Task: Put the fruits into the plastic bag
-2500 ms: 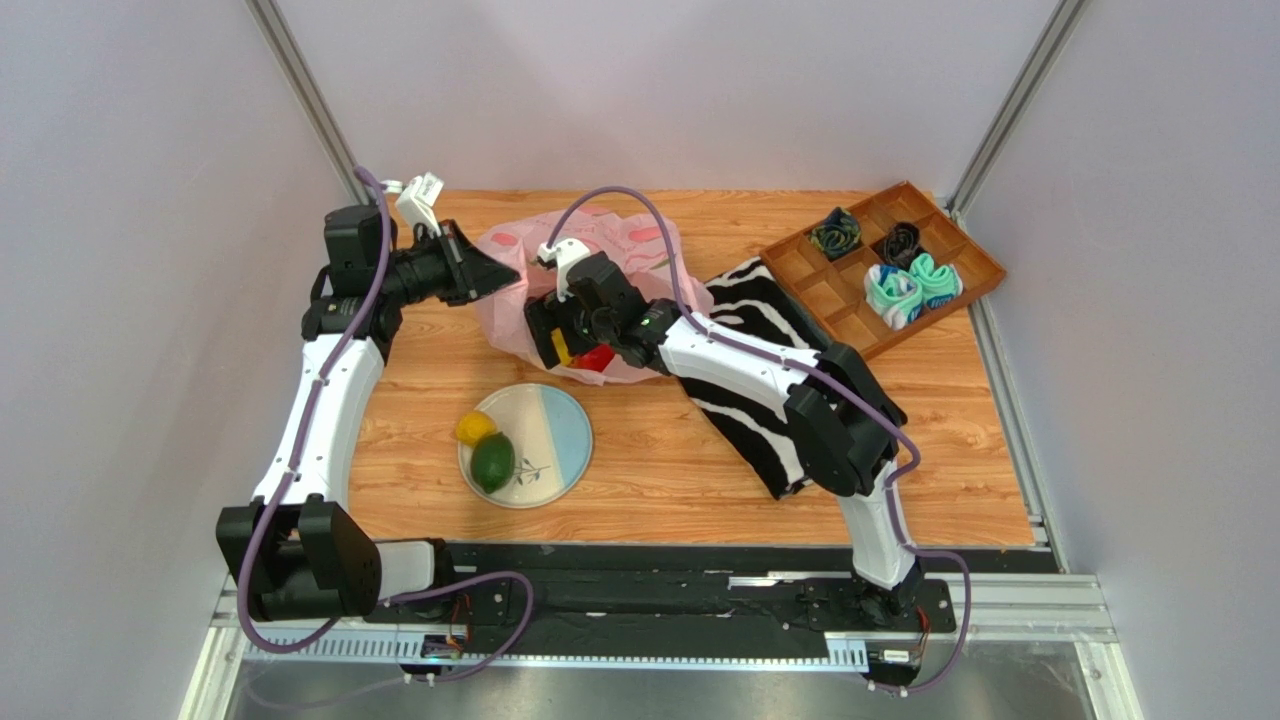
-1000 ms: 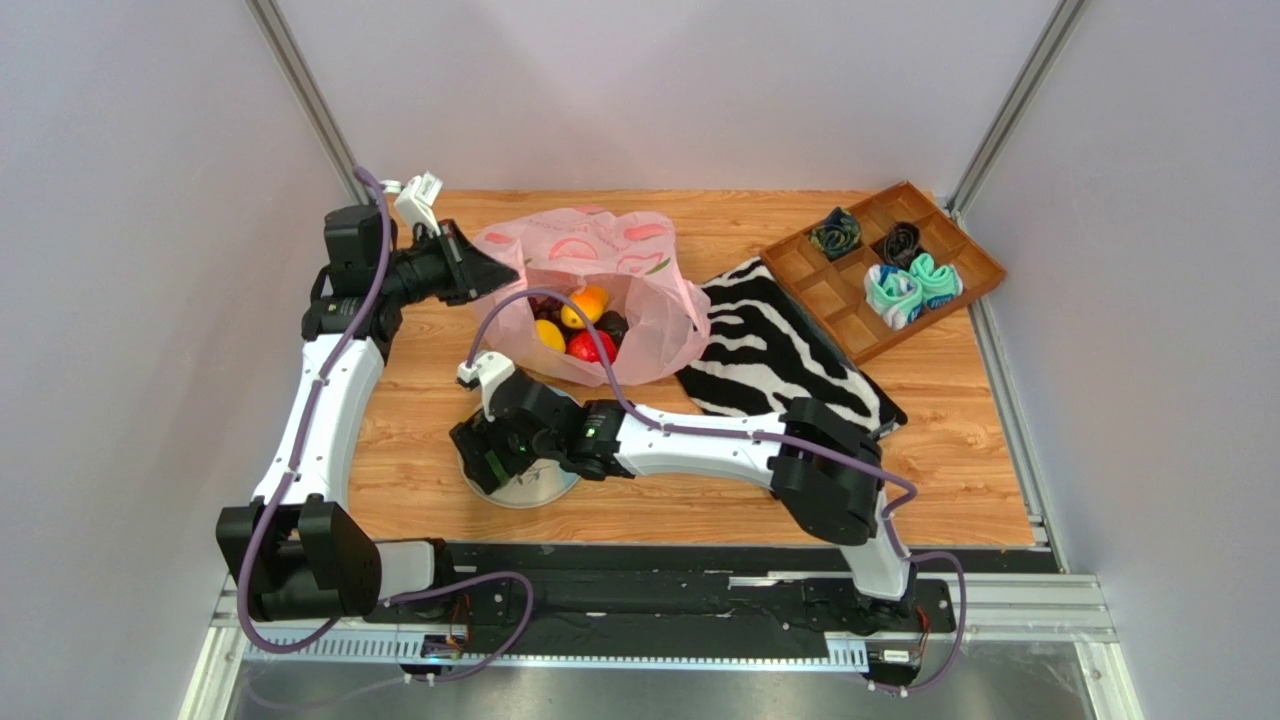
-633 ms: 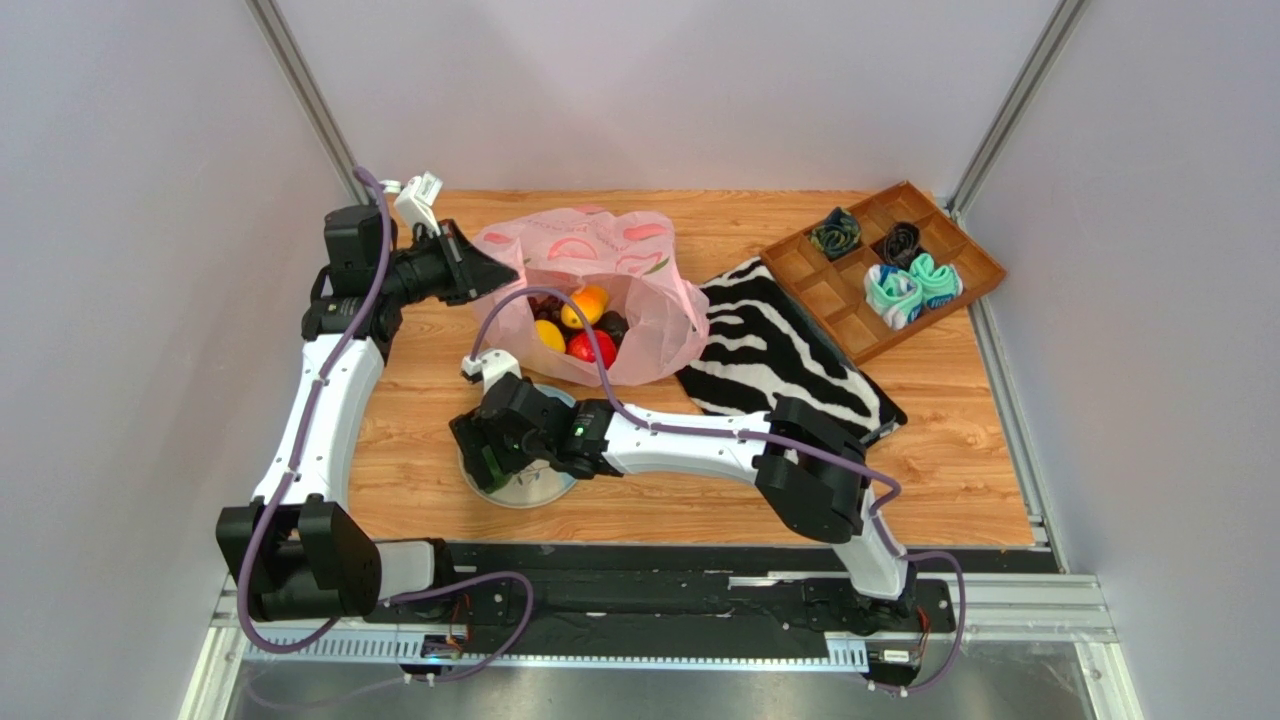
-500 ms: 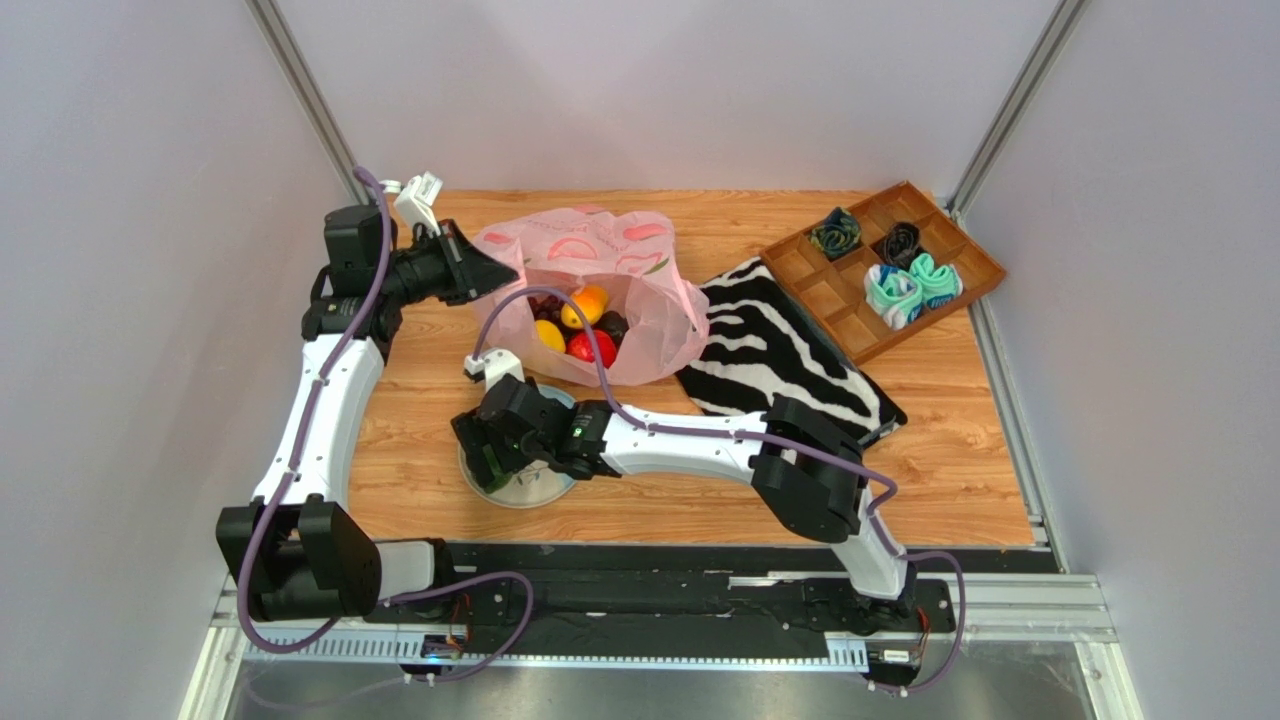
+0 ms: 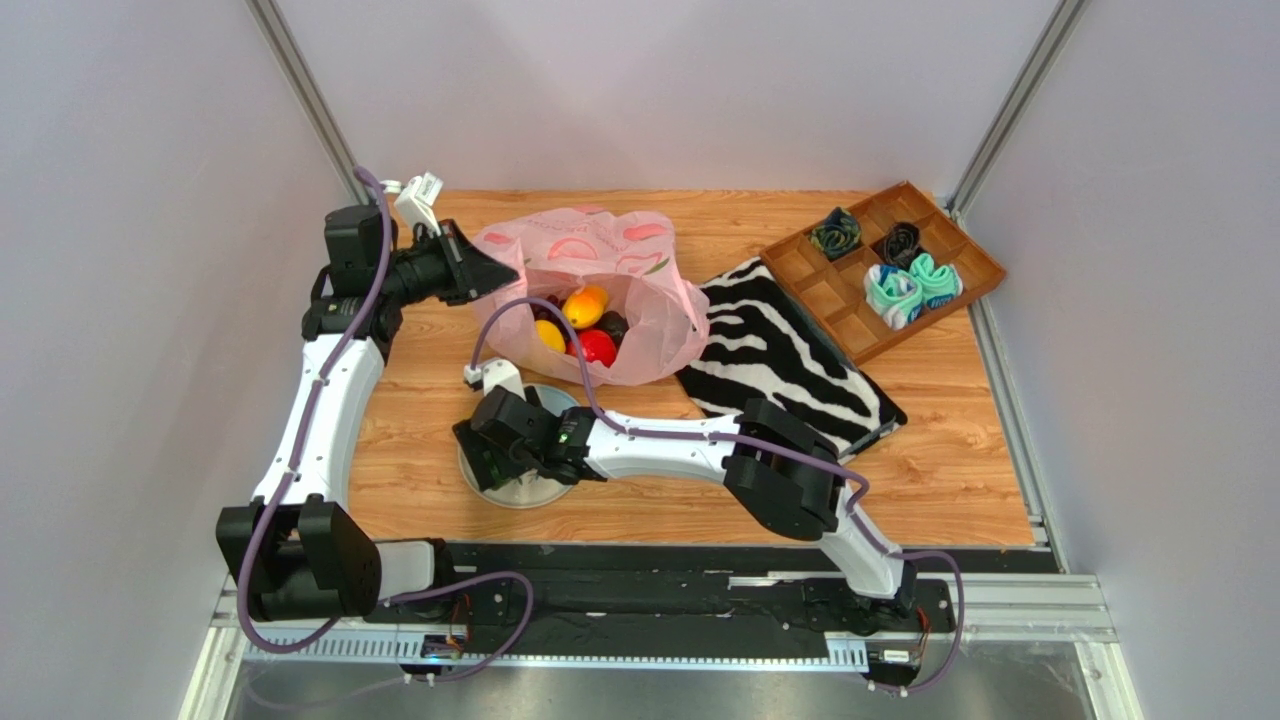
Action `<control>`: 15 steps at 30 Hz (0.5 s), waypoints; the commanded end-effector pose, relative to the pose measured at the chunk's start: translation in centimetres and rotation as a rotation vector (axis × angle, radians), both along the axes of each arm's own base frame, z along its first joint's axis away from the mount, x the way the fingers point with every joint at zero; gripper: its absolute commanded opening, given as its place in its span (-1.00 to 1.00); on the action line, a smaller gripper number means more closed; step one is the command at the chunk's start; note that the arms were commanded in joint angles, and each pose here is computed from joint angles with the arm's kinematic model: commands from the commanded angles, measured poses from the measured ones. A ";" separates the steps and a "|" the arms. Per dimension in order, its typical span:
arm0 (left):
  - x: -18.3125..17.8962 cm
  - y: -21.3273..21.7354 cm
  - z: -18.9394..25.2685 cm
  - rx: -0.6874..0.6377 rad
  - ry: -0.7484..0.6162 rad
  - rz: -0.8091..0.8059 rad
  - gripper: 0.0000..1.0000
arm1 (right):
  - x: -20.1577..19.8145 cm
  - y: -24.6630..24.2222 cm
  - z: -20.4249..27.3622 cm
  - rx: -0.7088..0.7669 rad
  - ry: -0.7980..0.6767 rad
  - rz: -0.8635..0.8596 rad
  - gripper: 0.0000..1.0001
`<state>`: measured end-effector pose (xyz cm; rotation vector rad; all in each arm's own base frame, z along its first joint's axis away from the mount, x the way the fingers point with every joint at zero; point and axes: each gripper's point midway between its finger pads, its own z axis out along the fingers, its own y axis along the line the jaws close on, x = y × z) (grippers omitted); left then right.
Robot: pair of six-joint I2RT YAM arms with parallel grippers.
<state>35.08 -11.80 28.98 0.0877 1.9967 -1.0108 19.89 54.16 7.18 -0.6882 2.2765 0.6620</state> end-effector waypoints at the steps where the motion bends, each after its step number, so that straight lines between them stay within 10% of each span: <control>1: -0.1 -0.1 1.4 0.009 -0.053 -0.013 -1.00 | 0.5 1.3 1.0 0.040 -0.020 -0.018 0.62; 15: -0.1 -0.1 1.4 0.010 -0.052 -0.012 -1.00 | 1.0 0.0 1.4 0.036 -0.057 -0.031 -0.24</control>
